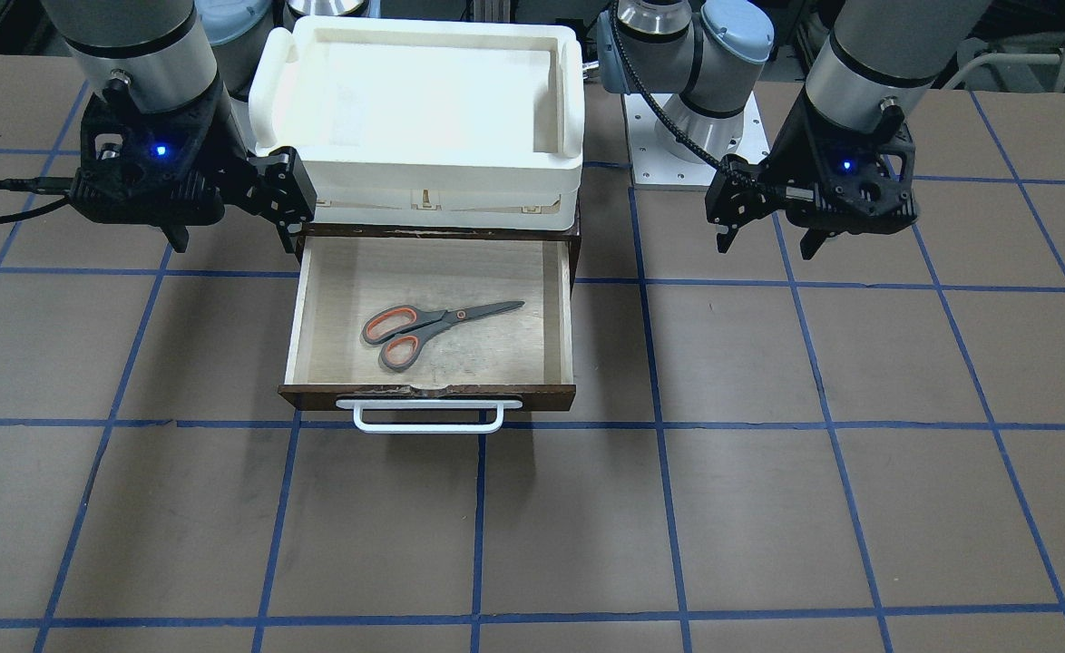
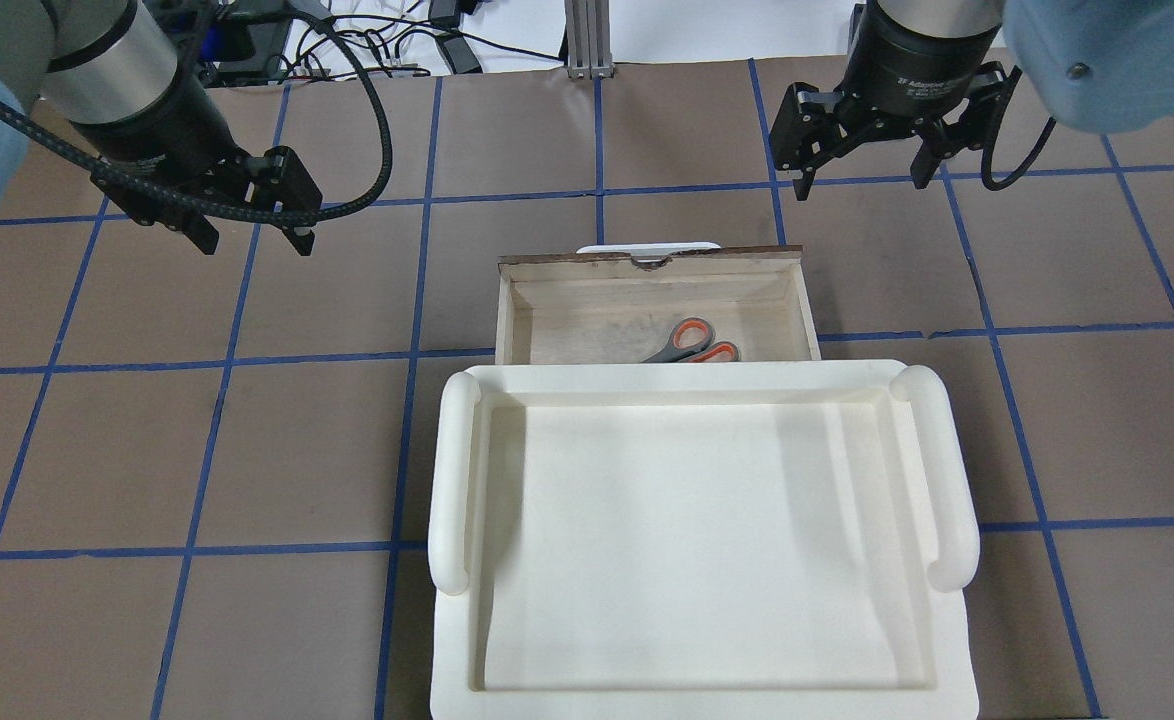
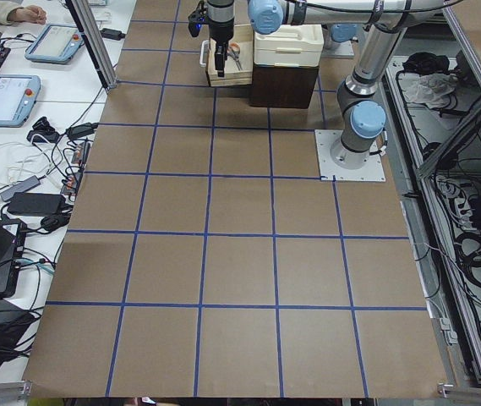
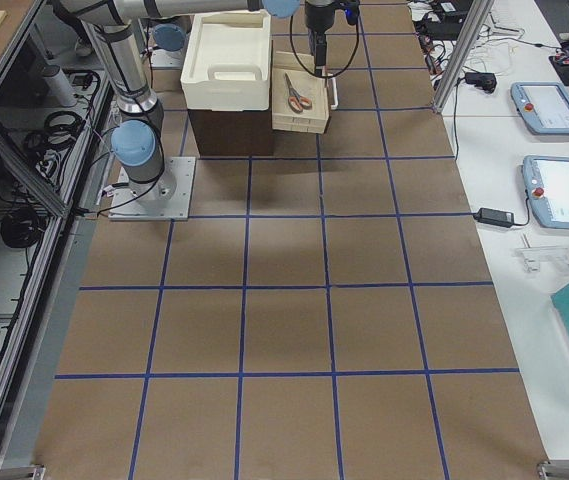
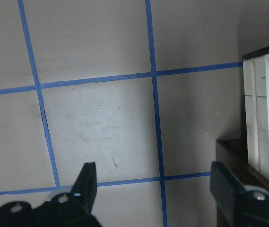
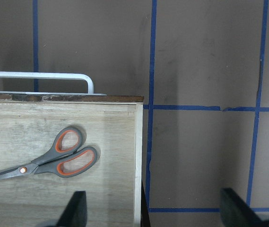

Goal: Place scissors in drawer with both arms

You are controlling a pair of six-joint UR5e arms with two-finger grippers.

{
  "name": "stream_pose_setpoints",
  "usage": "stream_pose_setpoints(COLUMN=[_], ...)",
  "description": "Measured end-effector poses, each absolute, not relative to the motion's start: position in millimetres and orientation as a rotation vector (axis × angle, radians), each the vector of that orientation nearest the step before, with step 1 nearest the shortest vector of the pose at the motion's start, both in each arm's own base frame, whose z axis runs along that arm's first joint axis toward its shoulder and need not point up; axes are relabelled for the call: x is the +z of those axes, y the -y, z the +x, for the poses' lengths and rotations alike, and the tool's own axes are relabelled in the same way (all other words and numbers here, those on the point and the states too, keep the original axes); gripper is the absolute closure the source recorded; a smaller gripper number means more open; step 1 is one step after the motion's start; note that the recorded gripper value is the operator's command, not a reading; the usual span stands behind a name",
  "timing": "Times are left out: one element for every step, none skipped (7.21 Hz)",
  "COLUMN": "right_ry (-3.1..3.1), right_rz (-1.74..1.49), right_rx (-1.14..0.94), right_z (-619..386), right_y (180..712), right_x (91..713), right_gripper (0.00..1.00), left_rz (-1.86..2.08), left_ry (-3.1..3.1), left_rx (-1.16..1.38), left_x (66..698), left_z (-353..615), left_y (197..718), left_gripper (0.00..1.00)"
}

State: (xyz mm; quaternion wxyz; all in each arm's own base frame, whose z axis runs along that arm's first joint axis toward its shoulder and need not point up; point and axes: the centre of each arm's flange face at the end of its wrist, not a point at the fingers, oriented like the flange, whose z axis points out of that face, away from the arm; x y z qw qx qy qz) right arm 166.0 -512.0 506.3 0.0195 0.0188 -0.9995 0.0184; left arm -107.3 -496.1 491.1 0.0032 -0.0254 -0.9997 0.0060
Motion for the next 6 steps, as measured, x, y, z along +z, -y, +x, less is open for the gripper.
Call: stream_pose_setpoints(right_ry=[3.102, 3.101, 3.101, 3.101, 3.101, 3.101], right_rz=[0.058, 0.058, 0.058, 0.058, 0.058, 0.058], right_rx=[0.057, 0.057, 0.056, 0.054, 0.052, 0.051], right_z=[166.1, 166.0, 166.0, 166.0, 166.0, 166.0], right_y=[512.0, 512.1, 512.0, 511.9, 511.8, 511.7], right_x=[506.1, 506.1, 506.1, 505.9, 505.8, 505.7], right_gripper=[0.00, 0.00, 0.00, 0.00, 0.00, 0.00], left_rz=[-0.047, -0.019, -0.013, -0.016, -0.022, -0.032], left_ry=[3.131, 3.132, 3.137, 3.139, 3.140, 3.141], left_rx=[0.023, 0.030, 0.044, 0.061, 0.075, 0.085], left_x=[494.0, 496.9, 501.3, 505.8, 508.7, 510.6], left_z=[-110.1, -111.4, -112.2, -113.8, -117.0, -120.5], left_y=[493.2, 490.9, 487.4, 484.2, 481.8, 478.9], left_gripper=[0.12, 0.08, 0.04, 0.00, 0.00, 0.00])
